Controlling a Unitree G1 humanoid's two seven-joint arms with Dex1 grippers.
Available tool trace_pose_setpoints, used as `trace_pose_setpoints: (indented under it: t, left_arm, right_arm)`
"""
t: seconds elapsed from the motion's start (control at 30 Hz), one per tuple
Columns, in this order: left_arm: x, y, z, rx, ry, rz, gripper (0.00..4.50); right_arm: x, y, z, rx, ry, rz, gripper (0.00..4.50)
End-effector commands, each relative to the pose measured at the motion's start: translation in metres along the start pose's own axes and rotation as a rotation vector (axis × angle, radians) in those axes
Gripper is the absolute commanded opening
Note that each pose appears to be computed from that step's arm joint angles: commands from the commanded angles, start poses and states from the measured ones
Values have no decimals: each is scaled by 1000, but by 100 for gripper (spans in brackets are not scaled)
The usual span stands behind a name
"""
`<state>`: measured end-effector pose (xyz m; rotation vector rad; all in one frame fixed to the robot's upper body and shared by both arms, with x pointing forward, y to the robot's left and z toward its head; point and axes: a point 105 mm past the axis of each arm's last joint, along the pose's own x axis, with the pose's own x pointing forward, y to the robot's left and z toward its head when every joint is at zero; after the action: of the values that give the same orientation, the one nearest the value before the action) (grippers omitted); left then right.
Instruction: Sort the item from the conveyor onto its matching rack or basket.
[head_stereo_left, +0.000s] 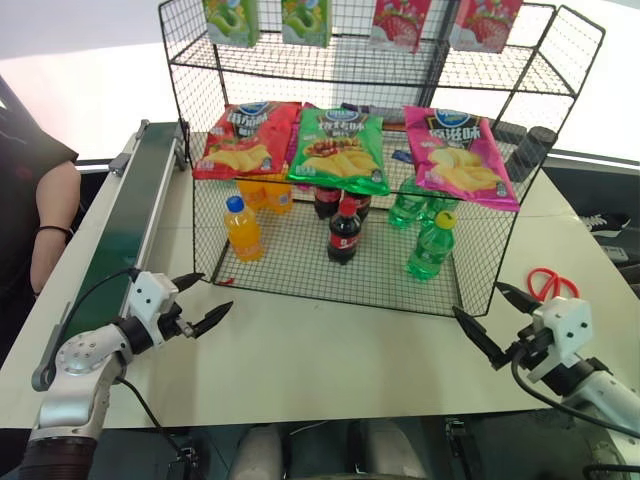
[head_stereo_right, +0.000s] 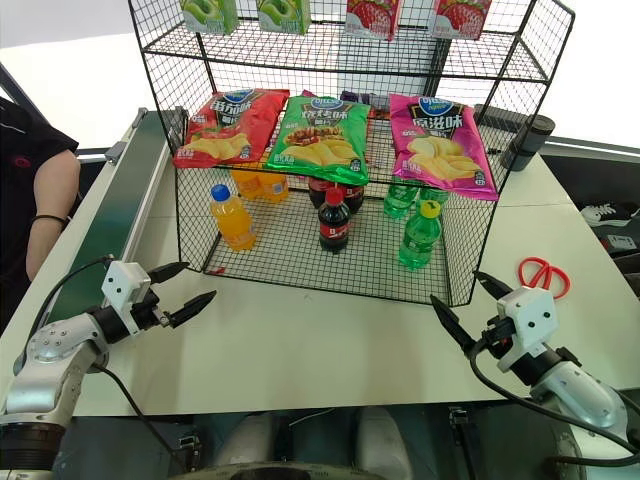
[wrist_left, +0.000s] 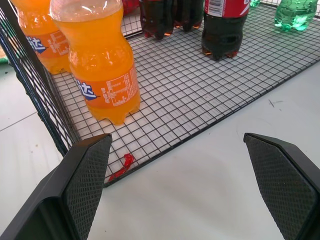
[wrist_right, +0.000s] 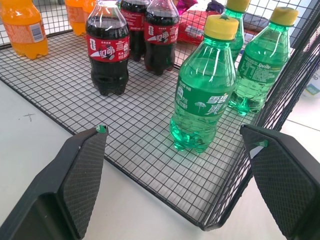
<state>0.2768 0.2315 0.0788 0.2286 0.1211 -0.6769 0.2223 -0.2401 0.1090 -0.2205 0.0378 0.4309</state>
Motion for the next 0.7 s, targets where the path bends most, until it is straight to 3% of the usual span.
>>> trace_pose_setpoints:
  t: [0.03, 0.7]
  left_arm:
    - [-4, 6, 7, 29, -22, 20, 450]
    - [-2, 6, 7, 15, -21, 36, 450]
  right_arm:
    - [-1, 0, 8, -15, -37, -1, 440]
    - [5, 3, 5, -10, -32, 7, 440]
